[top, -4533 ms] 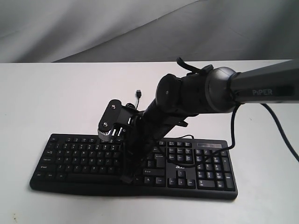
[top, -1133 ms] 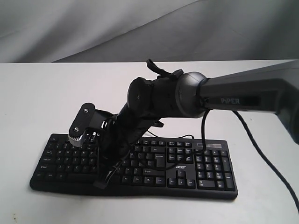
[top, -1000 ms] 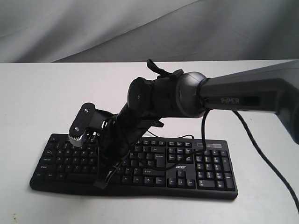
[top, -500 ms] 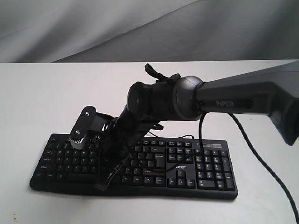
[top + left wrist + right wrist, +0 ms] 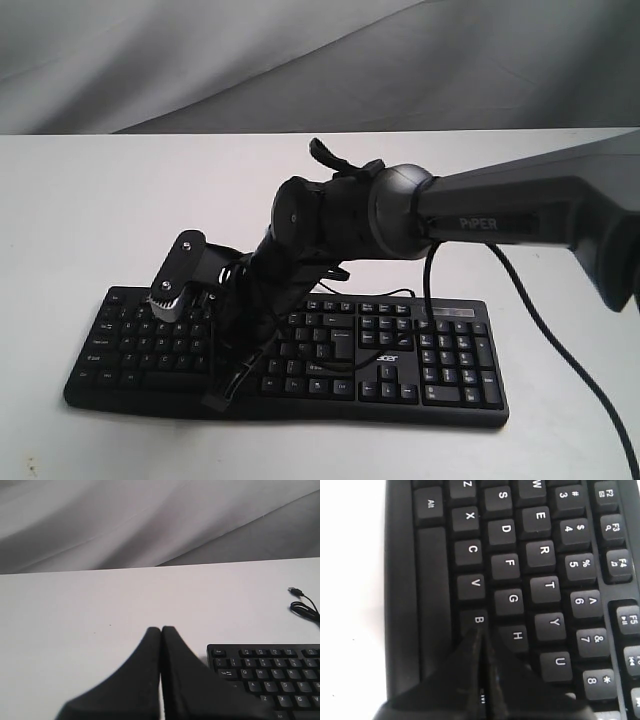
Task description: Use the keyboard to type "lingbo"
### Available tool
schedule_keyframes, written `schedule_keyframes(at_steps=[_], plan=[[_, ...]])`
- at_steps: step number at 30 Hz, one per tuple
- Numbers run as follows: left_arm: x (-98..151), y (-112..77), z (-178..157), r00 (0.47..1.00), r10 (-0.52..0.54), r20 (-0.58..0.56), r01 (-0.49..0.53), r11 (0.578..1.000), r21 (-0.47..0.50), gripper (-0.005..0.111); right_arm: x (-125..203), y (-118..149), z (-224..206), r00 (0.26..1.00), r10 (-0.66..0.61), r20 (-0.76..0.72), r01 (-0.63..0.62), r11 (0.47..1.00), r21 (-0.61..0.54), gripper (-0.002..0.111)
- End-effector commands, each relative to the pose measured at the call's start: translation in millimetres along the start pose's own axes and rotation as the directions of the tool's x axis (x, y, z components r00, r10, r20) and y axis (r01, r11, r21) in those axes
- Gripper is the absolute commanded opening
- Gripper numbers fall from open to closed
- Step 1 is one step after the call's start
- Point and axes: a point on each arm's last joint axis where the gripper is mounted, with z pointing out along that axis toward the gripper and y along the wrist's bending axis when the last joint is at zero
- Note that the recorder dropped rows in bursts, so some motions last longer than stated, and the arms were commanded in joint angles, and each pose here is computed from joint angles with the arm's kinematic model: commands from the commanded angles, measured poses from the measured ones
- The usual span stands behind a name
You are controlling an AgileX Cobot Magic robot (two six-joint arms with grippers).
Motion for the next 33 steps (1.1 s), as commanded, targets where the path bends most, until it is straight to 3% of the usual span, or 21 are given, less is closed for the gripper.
schedule_keyframes(at_steps=[1,13,18,33], plan=[[0.8,-0.2,0.1,1.0,-0.006,0.006,0.006,1.0,0.001,0.001,-6.1,1.2,-8.1,1.0,-0.015,0.018,0.015,1.0,0.013,0.0],[0.8,-0.2,0.1,1.0,-0.006,0.006,0.006,1.0,0.001,0.001,-15.0,-1.5,-7.8,0.996,0.003,0.089,-0.01,0.997,0.078,0.0],[0.8,-0.2,0.1,1.0,-0.006,0.006,0.006,1.0,0.001,0.001,-29.8,-4.4,-10.6,0.994,-0.006,0.11,0.0,0.999,0.051,0.0],[0.8,-0.2,0.1,1.0,-0.006,0.006,0.006,1.0,0.001,0.001,-25.1,-7.0,4.1,0.995,0.018,0.093,-0.021,0.999,0.039,0.0]])
